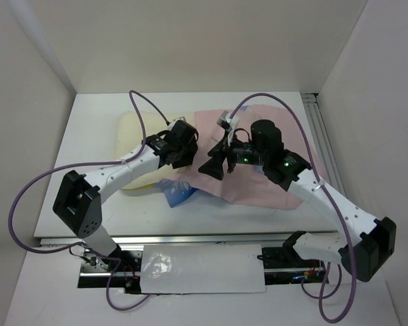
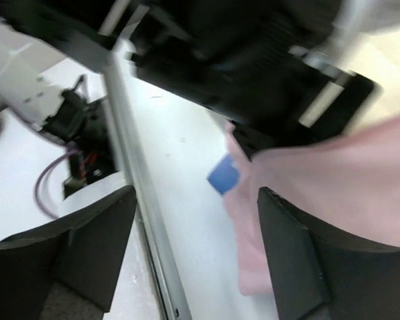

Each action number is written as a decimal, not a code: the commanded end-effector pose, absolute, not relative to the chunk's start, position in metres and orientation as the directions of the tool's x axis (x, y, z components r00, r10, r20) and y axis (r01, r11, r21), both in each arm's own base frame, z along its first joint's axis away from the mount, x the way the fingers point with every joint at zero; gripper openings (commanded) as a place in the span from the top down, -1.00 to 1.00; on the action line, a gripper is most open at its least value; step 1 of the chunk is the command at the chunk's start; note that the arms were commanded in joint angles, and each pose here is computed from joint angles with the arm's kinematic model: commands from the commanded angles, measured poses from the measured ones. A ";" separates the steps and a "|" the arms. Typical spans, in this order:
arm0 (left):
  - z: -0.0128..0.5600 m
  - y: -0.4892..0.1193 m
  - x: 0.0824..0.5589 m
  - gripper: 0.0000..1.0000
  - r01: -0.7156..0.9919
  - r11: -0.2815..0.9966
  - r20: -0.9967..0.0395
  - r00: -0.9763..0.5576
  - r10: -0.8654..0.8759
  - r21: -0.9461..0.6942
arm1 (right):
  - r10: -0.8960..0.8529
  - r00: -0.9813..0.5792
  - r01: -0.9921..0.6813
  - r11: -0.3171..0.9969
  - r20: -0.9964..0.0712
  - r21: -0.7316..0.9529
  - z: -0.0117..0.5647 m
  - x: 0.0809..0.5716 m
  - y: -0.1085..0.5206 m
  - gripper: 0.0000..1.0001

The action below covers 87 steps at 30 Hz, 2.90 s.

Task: Put the pillow into the pillowcase

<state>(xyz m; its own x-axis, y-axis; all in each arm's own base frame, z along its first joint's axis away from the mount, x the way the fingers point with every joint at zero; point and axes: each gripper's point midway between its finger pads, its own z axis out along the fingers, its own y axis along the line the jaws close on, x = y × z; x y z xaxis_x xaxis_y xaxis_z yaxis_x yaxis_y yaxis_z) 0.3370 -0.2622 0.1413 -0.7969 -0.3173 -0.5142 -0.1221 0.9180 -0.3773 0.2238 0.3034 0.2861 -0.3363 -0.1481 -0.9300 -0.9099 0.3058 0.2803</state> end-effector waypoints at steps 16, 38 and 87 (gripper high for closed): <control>0.153 -0.117 0.354 -1.00 -0.449 0.874 -0.500 -0.722 -0.478 -0.187 | -0.065 -0.473 -0.497 0.843 -0.879 0.205 0.258 0.326 0.228 -0.83; 0.095 -0.099 0.537 -1.00 -0.289 0.928 -0.476 -0.798 -0.369 -0.234 | -0.094 -0.513 -0.257 0.965 -0.853 0.048 0.219 0.496 0.265 -0.74; 0.400 -0.195 0.425 1.00 0.476 0.813 -0.940 -0.226 -0.256 -0.336 | -0.012 -0.297 -0.864 0.430 -0.955 0.263 0.385 0.386 0.446 1.00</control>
<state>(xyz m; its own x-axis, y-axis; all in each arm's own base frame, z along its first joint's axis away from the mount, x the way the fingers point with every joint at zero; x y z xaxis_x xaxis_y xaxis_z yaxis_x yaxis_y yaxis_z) 0.4385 -0.1623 0.3118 -0.4598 -0.1907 -0.8673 0.2699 0.9004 -0.3411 0.4704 0.3875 0.2601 -0.4694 -0.1214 -0.8746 -0.6233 0.7471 0.2309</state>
